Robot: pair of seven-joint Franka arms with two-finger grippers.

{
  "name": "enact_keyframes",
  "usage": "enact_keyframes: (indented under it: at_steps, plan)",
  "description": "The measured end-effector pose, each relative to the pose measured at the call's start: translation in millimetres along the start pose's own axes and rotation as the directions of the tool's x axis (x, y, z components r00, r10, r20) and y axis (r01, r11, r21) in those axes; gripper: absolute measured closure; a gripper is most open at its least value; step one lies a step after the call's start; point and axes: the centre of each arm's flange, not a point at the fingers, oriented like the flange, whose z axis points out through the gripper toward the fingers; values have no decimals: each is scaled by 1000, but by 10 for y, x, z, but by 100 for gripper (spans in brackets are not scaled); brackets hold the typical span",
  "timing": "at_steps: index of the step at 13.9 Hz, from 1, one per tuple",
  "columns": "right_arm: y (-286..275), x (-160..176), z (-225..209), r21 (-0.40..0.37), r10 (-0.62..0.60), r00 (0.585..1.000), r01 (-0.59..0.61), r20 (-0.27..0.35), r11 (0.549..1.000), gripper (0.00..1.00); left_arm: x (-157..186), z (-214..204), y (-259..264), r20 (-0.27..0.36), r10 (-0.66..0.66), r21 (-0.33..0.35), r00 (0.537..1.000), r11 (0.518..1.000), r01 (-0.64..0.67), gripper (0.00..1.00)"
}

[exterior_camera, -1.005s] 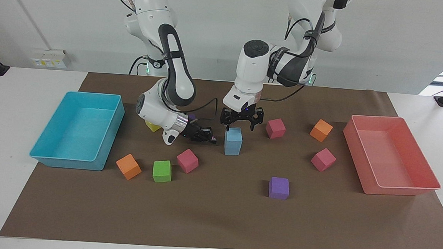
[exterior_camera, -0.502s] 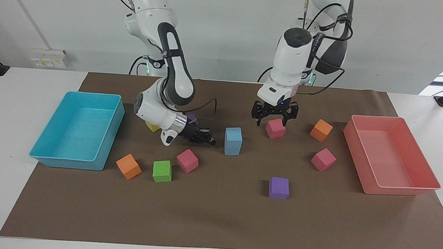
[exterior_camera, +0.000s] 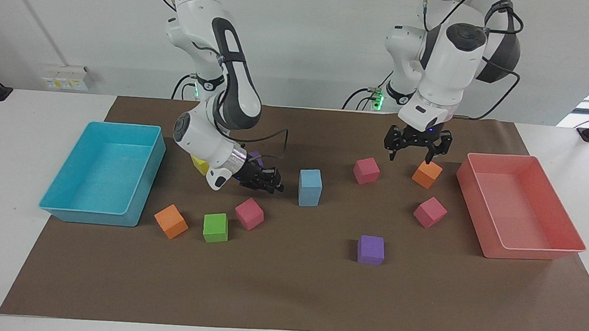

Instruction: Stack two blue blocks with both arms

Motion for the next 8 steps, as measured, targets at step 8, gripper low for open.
enact_keyframes:
  at_steps: [8]
  plan:
    - [-91, 68, -526, -227, -43, 998, 34, -35, 973, 0, -147, -799, -941, 46, 125, -62, 991, 991, -122, 0]
